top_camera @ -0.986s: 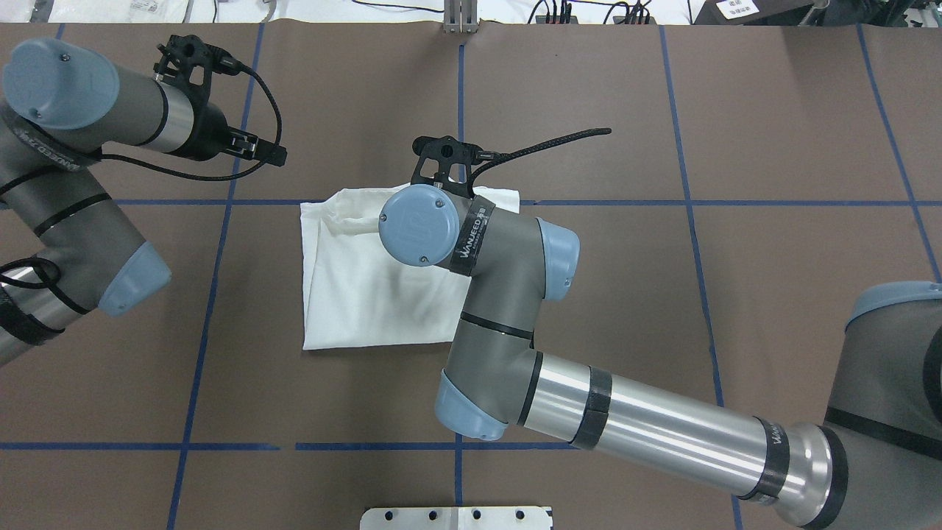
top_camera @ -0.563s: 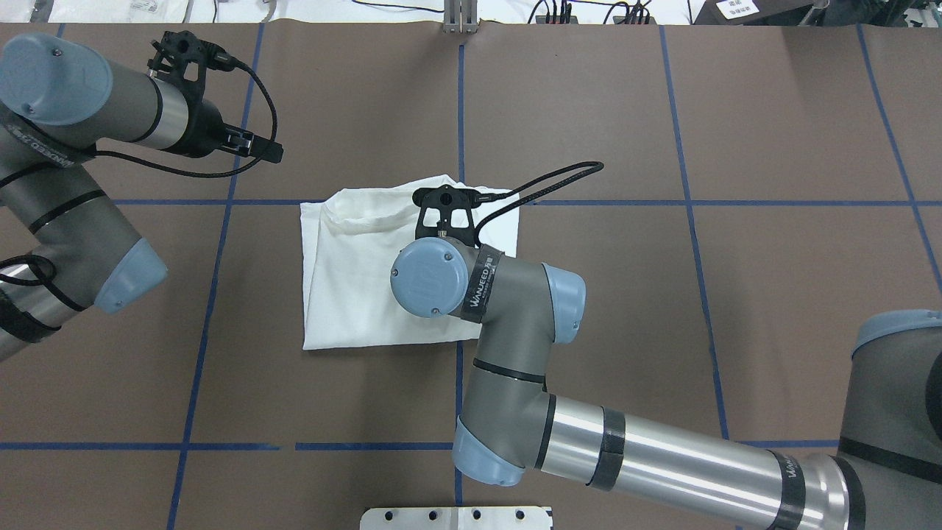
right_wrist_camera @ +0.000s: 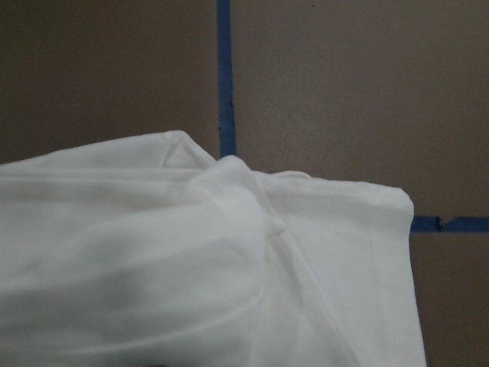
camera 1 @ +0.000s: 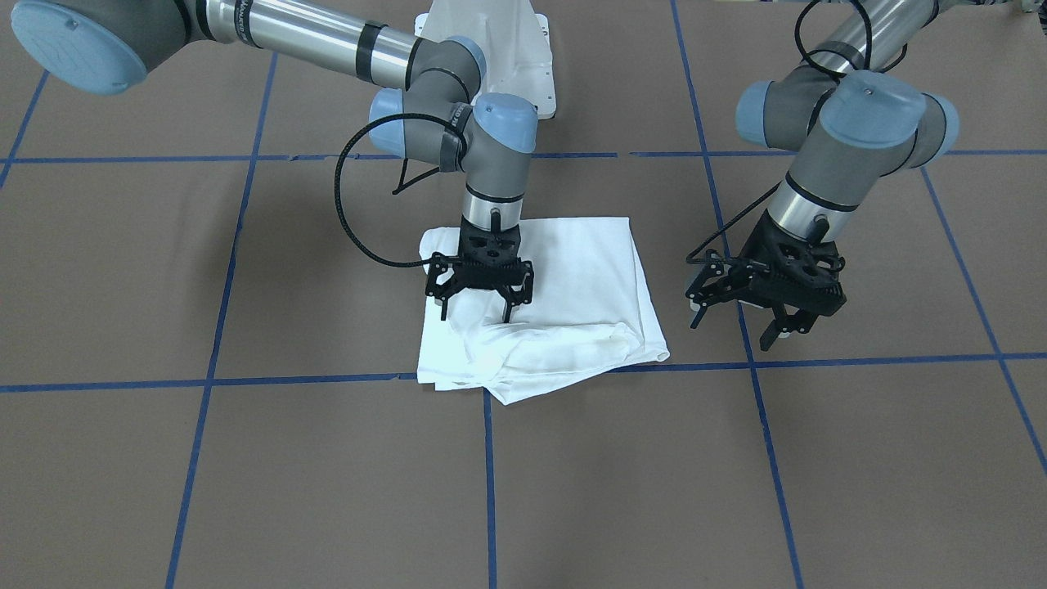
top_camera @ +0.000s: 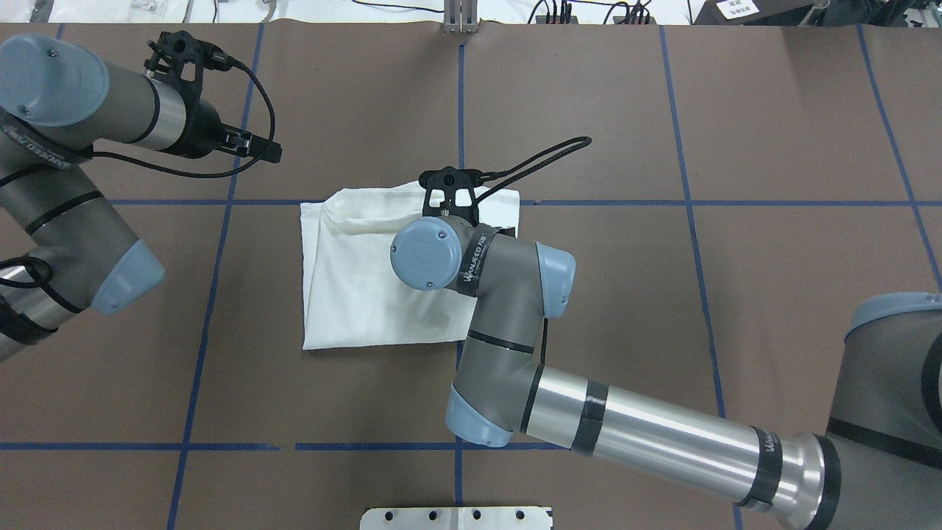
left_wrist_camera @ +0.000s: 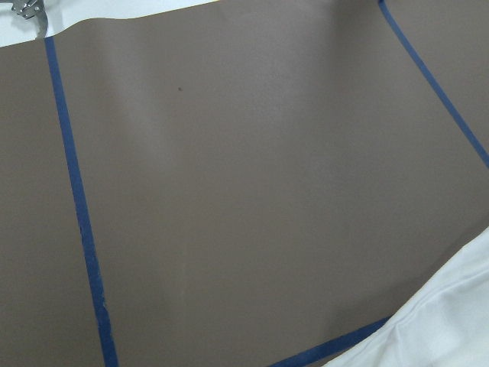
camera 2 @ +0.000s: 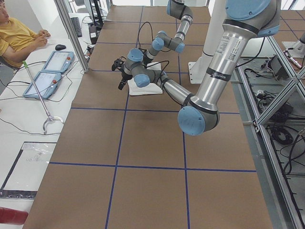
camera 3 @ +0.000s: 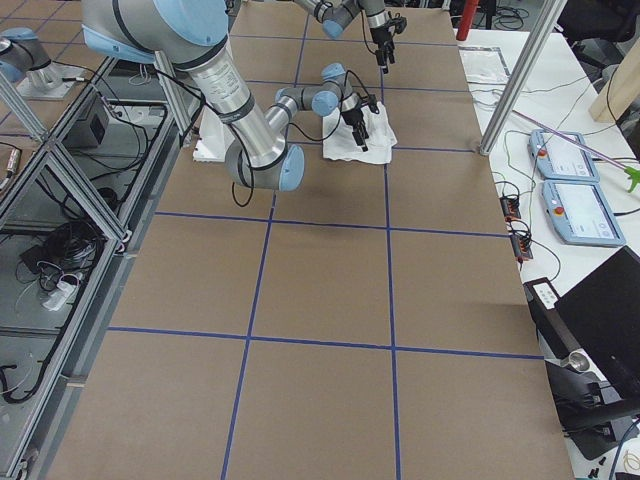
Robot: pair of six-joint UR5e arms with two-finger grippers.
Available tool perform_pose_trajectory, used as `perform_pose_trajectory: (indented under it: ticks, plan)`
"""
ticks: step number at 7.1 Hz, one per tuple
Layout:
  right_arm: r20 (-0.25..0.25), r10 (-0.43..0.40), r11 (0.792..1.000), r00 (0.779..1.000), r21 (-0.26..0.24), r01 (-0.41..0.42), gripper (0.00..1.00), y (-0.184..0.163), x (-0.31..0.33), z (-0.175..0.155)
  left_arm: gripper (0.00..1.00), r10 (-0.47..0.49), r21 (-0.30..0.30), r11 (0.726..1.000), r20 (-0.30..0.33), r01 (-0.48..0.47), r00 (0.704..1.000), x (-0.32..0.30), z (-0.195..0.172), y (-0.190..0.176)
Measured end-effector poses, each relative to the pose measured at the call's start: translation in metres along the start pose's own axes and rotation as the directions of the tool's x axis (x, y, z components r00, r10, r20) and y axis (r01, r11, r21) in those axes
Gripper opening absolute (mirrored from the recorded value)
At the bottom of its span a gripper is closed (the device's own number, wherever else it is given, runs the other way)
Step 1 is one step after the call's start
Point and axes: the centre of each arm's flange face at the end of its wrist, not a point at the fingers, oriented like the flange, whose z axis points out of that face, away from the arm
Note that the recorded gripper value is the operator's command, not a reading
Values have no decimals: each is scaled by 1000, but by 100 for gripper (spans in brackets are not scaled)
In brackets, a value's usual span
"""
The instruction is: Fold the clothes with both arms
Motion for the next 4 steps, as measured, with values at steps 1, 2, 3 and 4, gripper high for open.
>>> perform_pose_trajectory:
  ticks: [1,2,3,4]
  plan:
    - [-45,15,1000,999,13,-15,100,-28,7,17,100,0,0,1000,0,0,1000,-1,-1,2]
    - [-90,21,1000,996,25,-19,100,-55,22,34,100,0,2,1000,-2,0,1000,0,-3,2]
    - [-125,25,999,992,34,-20,100,-77,38,47,100,2,5,1000,-5,-2,1000,1,-5,2]
    - [-143,31,999,989,40,-25,100,-92,48,53,100,2,7,1000,-8,-2,1000,2,-7,2]
